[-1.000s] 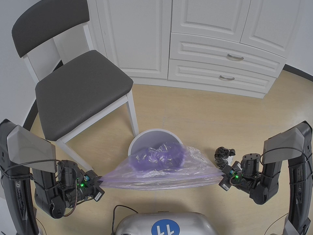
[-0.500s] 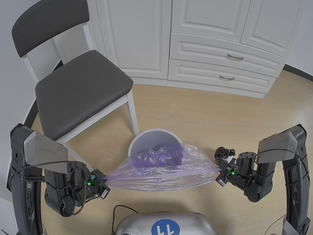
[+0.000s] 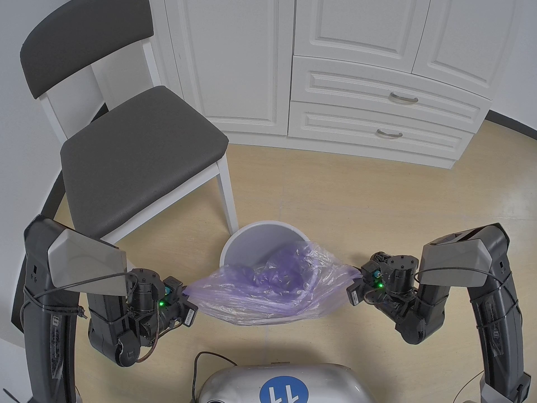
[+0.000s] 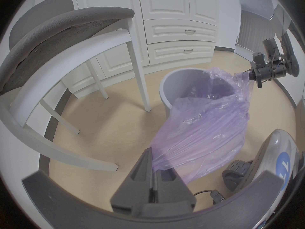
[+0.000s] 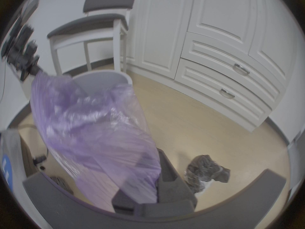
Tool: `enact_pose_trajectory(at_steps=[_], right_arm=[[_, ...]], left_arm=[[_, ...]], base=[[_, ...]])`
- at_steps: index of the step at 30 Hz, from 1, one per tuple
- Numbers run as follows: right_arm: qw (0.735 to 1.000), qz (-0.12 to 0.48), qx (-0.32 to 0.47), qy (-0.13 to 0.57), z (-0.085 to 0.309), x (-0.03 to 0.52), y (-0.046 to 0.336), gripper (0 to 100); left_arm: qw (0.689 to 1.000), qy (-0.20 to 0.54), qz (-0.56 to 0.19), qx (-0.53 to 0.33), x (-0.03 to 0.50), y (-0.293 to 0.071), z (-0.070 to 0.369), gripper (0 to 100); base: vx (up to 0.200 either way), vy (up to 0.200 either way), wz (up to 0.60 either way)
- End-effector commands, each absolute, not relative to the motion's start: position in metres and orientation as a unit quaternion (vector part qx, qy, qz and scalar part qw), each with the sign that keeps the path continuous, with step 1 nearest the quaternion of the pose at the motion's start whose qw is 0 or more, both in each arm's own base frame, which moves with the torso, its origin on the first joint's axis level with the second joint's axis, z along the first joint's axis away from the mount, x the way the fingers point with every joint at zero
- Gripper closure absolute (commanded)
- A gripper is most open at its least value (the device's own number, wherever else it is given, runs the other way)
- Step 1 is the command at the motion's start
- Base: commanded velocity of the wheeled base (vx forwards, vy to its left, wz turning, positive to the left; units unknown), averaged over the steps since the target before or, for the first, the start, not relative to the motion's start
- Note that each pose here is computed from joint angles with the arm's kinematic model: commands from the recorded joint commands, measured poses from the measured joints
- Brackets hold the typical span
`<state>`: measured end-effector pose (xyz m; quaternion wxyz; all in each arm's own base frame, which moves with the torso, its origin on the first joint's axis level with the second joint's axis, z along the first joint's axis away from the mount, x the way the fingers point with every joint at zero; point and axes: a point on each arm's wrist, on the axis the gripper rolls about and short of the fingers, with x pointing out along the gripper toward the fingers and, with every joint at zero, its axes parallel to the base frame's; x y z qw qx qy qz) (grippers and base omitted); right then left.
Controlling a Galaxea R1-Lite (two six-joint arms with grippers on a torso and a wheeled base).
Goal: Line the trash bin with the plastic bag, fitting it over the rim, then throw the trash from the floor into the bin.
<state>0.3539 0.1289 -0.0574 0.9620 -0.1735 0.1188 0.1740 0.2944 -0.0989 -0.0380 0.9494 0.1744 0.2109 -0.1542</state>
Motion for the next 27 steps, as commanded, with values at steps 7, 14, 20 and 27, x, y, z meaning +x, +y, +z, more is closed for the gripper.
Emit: enact_pose_trajectory(at_steps=[7,14,20,27], right_arm=[[0.974,0.162,-0.132,0.09,-0.06,0.376,0.141,100],[0.974,0.137,-0.133,0.123,-0.074,0.393,0.123,100],[0.975,0.131,-0.128,0.13,-0.077,0.396,0.119,100],[0.975,0.131,-0.127,0.126,-0.075,0.394,0.119,100]], left_arm=[[0.962,0.19,-0.14,0.135,0.308,-0.102,-0.034,100],[0.961,0.209,-0.121,0.135,0.316,-0.089,-0.05,100],[0.961,0.218,-0.107,0.134,0.322,-0.079,-0.061,100],[0.962,0.214,-0.109,0.132,0.322,-0.079,-0.059,100]], base=[[0.0,0.0,0.0],[0.0,0.0,0.0],[0.0,0.0,0.0],[0.0,0.0,0.0]])
